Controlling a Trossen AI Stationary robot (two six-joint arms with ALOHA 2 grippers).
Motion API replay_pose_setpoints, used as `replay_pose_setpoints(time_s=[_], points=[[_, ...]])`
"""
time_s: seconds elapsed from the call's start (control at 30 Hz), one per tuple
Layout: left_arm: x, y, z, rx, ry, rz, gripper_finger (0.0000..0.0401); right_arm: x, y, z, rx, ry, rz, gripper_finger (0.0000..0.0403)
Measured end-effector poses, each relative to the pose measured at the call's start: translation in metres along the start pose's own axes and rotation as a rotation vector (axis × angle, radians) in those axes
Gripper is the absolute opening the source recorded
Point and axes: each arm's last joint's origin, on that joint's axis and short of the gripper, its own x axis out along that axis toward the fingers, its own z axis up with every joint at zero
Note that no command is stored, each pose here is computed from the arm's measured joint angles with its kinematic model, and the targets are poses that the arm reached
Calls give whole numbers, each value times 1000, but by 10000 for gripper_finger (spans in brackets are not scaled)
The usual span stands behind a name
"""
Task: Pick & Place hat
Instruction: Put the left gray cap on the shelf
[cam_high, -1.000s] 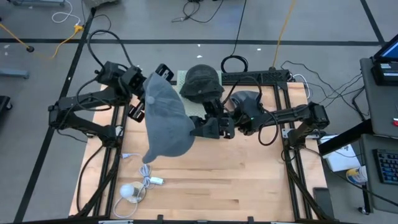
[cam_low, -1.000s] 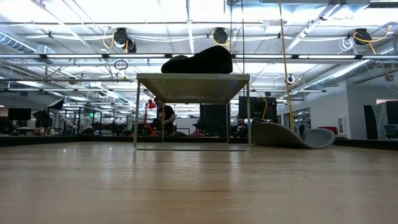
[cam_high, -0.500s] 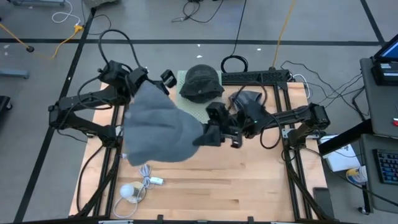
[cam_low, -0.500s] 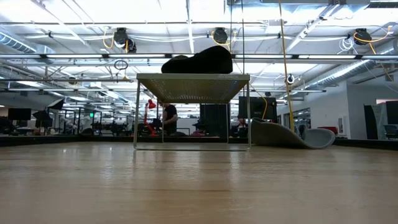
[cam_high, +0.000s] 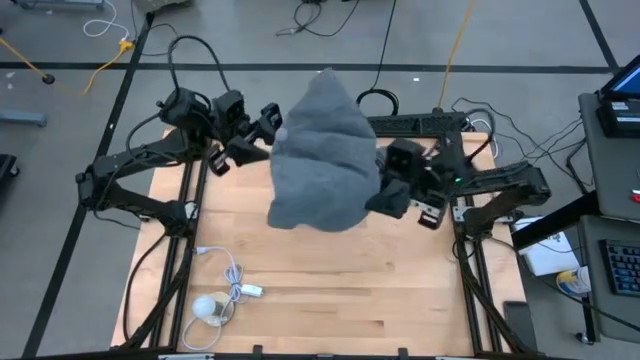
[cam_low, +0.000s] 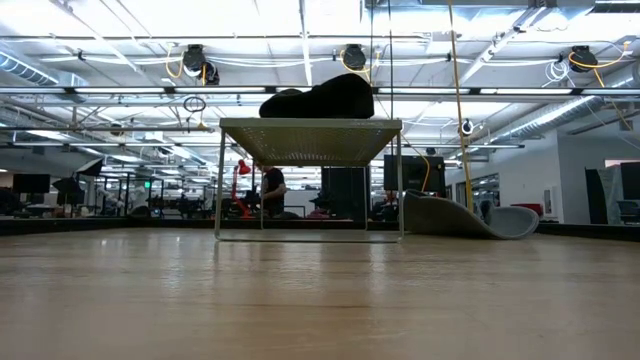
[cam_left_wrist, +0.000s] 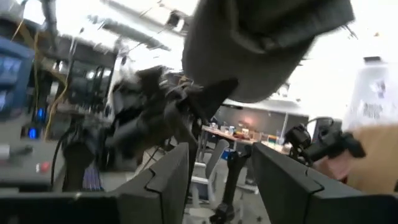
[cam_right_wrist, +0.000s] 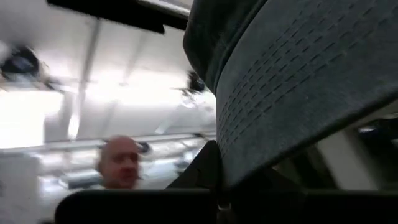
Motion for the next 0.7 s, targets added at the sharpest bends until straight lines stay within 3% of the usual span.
replay_pose_setpoints(time_s=[0.17, 0.3, 0.5, 0.7], points=[[-11, 9, 5, -152, -24, 75, 183, -7, 24, 18, -217, 62, -258, 5], [-15, 14, 7, -228, -88, 158, 184, -15, 44, 31, -409, 39, -487, 5], [-17, 17, 10, -335, -190, 237, 184, -19, 63, 41, -641, -29, -724, 5], [-12, 16, 9, -313, -241, 278, 184, -21, 61, 43, -786, -89, -959, 5]])
